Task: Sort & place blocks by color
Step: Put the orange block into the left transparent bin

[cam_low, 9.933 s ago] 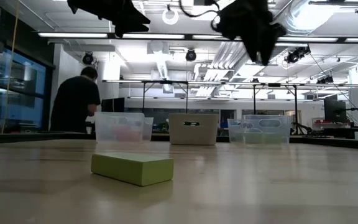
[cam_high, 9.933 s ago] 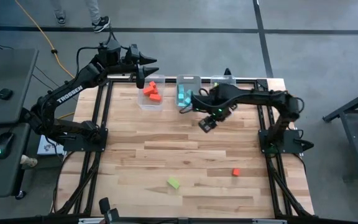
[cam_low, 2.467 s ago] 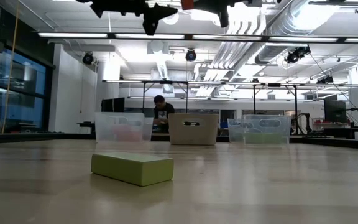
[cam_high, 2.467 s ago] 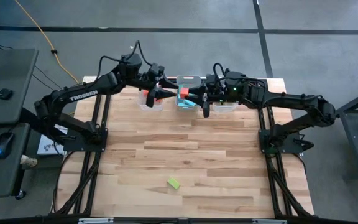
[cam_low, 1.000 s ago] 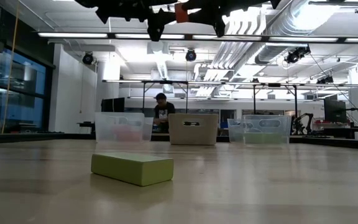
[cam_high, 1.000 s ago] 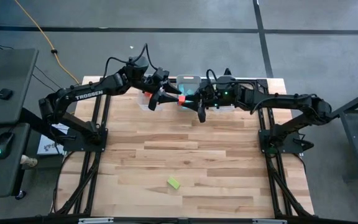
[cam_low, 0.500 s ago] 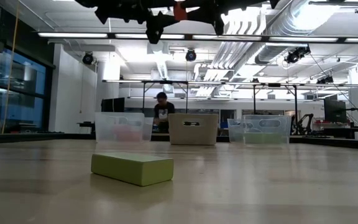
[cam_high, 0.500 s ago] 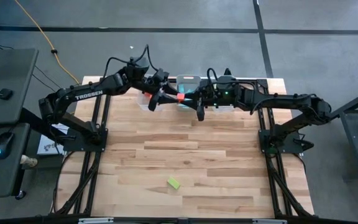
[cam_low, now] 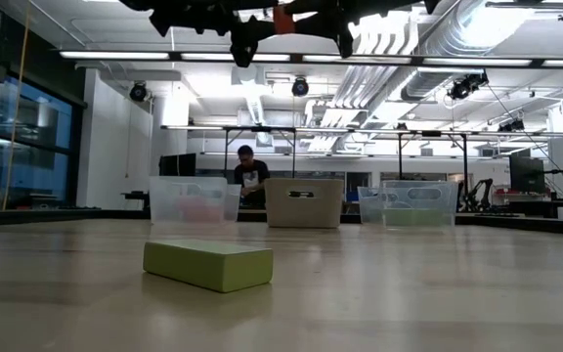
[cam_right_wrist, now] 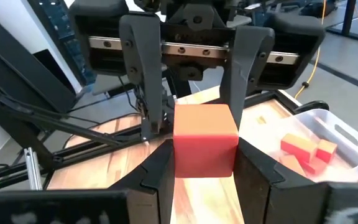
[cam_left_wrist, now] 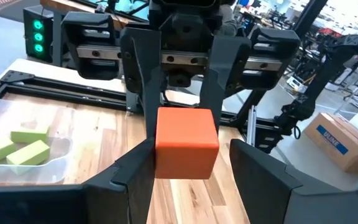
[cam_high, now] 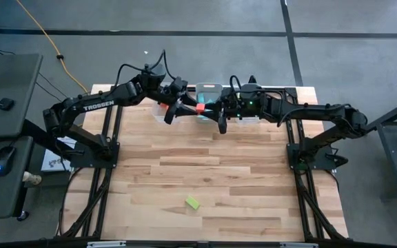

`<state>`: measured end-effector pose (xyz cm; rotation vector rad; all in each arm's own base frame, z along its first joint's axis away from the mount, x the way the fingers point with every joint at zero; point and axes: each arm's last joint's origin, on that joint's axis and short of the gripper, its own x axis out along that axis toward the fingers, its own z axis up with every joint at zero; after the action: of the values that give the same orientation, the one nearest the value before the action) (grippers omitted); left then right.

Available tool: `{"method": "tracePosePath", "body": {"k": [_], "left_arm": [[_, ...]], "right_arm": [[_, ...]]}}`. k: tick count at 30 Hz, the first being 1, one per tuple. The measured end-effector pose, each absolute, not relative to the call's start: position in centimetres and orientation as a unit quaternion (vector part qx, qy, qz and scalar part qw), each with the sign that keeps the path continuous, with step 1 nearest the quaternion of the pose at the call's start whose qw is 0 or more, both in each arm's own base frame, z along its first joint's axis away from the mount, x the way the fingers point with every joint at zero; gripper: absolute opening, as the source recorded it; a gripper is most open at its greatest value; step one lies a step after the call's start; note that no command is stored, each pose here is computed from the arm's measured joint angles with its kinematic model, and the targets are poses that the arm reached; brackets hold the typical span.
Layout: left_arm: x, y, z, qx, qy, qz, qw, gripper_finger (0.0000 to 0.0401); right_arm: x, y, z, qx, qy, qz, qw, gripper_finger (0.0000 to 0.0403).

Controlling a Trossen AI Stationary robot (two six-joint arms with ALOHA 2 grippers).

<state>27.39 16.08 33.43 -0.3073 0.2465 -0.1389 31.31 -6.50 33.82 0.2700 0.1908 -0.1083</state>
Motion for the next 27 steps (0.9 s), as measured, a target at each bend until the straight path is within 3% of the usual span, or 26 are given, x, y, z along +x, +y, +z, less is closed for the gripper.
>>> {"method": "tracePosePath", "body": {"k": [10,21,27], "left_arm": [[27.58,15.88,33.42,-0.137,0.122,-0.06,0.981,0.0159],[27.62,15.94,33.58,-0.13,0.113,-0.058,0.983,0.0091],[27.63,15.92,33.62,-0.128,0.112,-0.061,0.984,0.0074]], "right_arm": [[31.33,-6.49,33.91,0.133,0.09,-0.055,0.985,0.0108],[31.3,-6.47,33.99,0.142,0.087,-0.054,0.985,0.0109],[31.29,-6.48,34.0,0.142,0.086,-0.057,0.984,0.0139]]}}
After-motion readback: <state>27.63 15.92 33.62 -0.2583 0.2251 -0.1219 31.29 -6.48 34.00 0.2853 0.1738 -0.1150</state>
